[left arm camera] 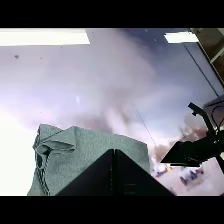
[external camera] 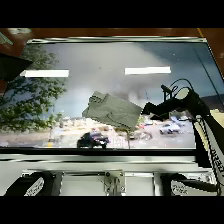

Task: Fold the shirts.

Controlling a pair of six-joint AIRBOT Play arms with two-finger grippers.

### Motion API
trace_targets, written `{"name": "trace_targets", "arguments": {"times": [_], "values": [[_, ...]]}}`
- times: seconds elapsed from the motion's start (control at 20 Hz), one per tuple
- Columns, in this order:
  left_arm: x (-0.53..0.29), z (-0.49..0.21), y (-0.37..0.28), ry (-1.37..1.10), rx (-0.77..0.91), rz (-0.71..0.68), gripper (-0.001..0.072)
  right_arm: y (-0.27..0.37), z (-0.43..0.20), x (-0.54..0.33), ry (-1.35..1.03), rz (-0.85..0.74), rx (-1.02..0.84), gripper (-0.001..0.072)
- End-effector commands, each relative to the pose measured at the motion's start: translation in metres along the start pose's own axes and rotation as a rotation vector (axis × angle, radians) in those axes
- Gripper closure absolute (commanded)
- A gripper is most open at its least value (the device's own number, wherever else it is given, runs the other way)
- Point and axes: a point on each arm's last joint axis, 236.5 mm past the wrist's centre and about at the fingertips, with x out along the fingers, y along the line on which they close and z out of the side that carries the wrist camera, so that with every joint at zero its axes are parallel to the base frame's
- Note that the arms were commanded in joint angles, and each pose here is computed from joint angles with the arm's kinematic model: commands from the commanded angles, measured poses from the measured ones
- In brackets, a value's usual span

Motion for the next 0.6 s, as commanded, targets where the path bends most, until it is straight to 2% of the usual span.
{"name": "trace_targets", "arguments": {"times": [0.0,0.25,0.3,0.35,0.4,0.45,0.55], "values": [[0.004,-0.006,0.004,0.018,-0.01,0.003,0.0678,0.014,-0.008,0.034,-0.012,0.146,0.097,0.002],[0.005,-0.007,0.002,0.021,-0.008,-0.002,0.0678,0.046,0.008,0.066,-0.058,0.264,0.153,0.0022],[0.005,-0.008,0.0,0.024,-0.006,-0.008,0.0678,0.048,0.013,0.068,-0.08,0.267,0.164,0.004],[0.006,-0.009,-0.003,0.028,-0.003,-0.015,0.0678,0.049,0.015,0.069,-0.092,0.265,0.165,0.0242],[0.007,-0.01,-0.005,0.031,0.0,-0.021,0.0678,0.049,0.016,0.069,-0.092,0.266,0.165,0.0592],[0.008,-0.011,-0.008,0.035,0.004,-0.028,0.0678,0.05,0.015,0.069,-0.089,0.267,0.157,0.0648],[0.009,-0.012,-0.011,0.04,0.008,-0.038,0.0678,0.053,0.008,0.065,-0.065,0.284,0.1,0.0657]]}}
